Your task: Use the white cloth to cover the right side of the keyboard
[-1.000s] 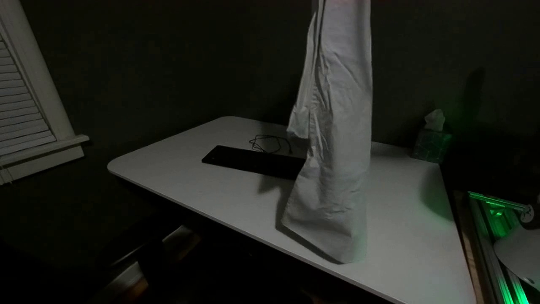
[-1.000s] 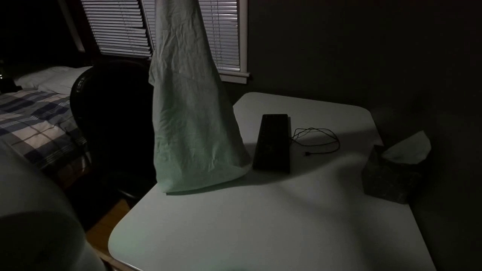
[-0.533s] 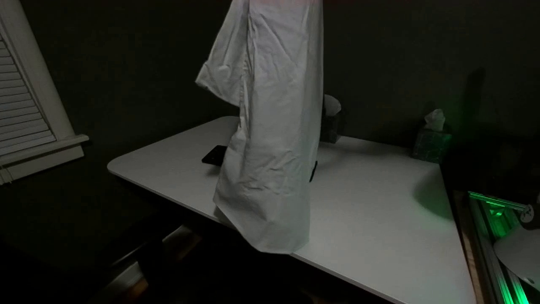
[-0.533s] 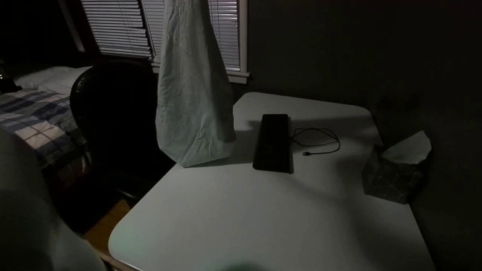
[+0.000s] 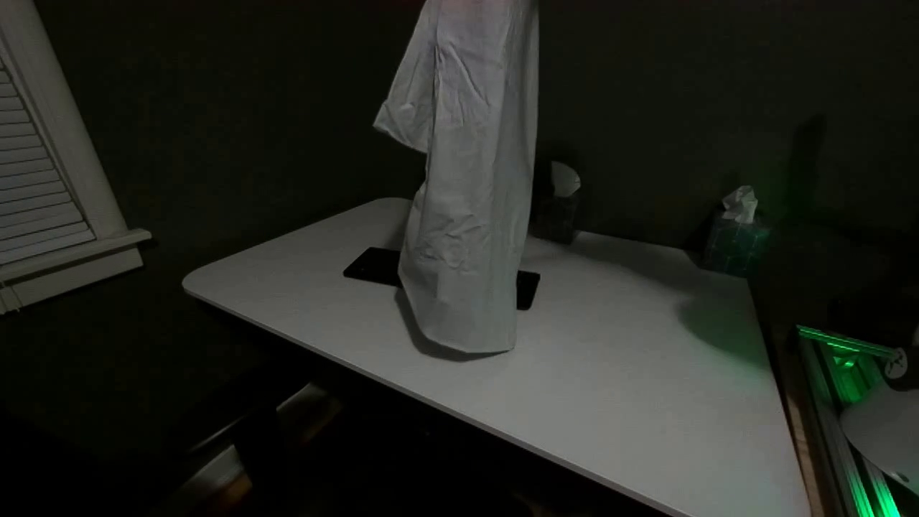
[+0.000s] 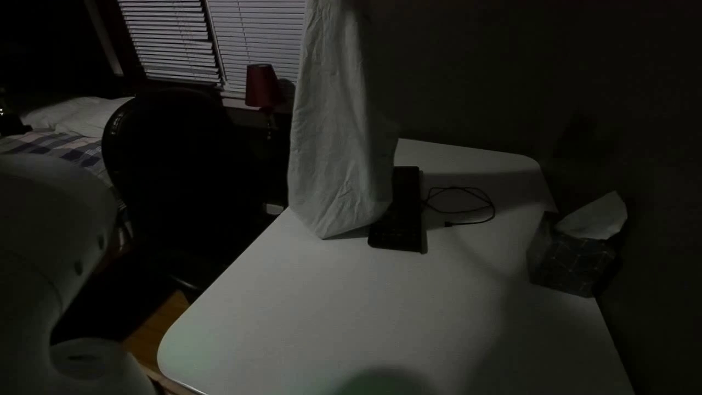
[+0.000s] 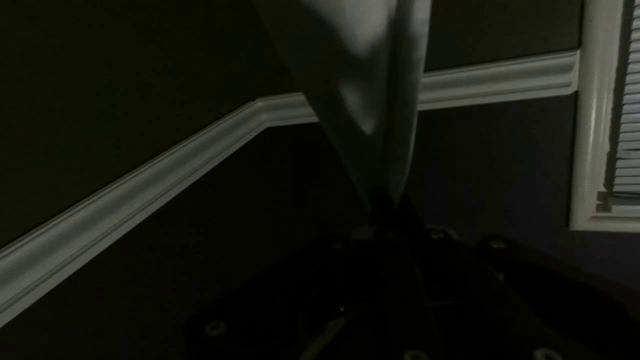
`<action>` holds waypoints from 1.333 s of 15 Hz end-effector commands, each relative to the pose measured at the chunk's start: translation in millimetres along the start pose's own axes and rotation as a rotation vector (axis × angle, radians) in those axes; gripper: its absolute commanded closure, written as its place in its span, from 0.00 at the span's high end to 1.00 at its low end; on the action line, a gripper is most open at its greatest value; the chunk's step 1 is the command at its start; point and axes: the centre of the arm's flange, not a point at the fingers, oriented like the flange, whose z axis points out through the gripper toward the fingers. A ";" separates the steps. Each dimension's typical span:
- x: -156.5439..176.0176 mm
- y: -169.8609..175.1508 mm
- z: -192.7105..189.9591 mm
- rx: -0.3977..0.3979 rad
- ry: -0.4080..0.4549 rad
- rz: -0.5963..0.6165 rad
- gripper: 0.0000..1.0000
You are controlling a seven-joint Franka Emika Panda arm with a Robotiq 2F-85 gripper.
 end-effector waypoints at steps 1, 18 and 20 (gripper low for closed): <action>-35.9 -3.5 17.6 -0.092 0.155 0.039 0.01; -278.6 144.9 -8.8 -0.528 -0.282 -0.627 0.01; -285.0 168.8 -19.4 -0.582 -0.340 -0.708 0.01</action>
